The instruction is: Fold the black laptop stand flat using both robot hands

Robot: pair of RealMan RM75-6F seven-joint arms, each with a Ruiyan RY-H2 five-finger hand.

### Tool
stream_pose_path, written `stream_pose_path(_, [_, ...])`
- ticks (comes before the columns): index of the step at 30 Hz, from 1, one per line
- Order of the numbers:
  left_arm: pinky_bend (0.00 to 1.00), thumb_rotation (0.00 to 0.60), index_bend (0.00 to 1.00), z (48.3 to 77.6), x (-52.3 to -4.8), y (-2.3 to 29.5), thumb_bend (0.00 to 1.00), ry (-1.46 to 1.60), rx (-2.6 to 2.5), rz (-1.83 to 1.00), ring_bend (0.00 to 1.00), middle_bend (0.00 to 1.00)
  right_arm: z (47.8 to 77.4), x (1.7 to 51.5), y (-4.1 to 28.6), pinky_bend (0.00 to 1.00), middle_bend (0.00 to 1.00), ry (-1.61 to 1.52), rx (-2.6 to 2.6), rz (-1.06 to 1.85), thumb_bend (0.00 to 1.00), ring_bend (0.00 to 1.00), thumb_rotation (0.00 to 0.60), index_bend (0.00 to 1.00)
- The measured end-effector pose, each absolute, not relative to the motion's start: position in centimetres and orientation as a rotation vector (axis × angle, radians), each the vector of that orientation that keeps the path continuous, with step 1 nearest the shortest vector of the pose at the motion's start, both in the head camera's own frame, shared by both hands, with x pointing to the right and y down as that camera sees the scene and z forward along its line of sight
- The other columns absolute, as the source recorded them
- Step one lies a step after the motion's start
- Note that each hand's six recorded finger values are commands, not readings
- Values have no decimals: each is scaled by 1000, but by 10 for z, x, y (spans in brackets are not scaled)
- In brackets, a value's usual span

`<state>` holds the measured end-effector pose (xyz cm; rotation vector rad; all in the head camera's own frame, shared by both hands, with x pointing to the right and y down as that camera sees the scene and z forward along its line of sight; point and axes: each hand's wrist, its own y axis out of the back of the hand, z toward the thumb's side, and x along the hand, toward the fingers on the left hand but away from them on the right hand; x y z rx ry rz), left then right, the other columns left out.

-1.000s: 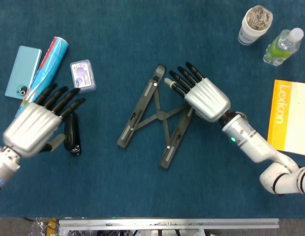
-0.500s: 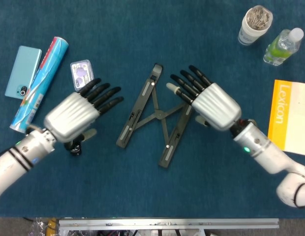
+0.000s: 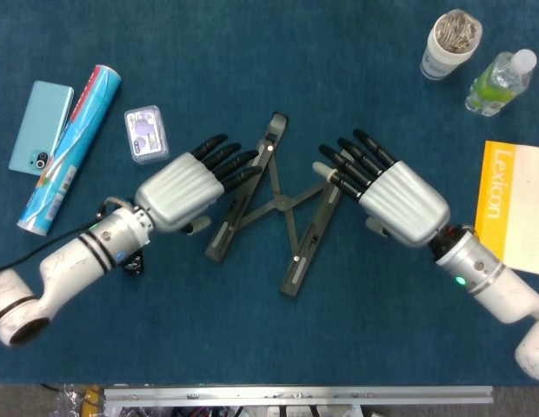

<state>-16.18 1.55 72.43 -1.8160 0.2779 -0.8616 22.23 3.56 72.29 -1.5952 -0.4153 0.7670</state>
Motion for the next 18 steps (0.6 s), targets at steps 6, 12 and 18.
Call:
stream_pose_path(6, [0,600,0,742,-152,2,247,256,-1802,-895,0,0,737,208,40,0,0,-388,-1600,757,0,0,600,0])
stream_pose_path(12, [0,600,0,756,-149,-6,247,273,-1810,-941,0,0,747,192,45,0,0,-354,-1596,733,0,0,600,0])
stream_pose_path(18, [0,600,0,768,-152,-15,247,292,-1807,-988,0,0,756,187,46,0,0,-330,-1585,729,0,0,600,0])
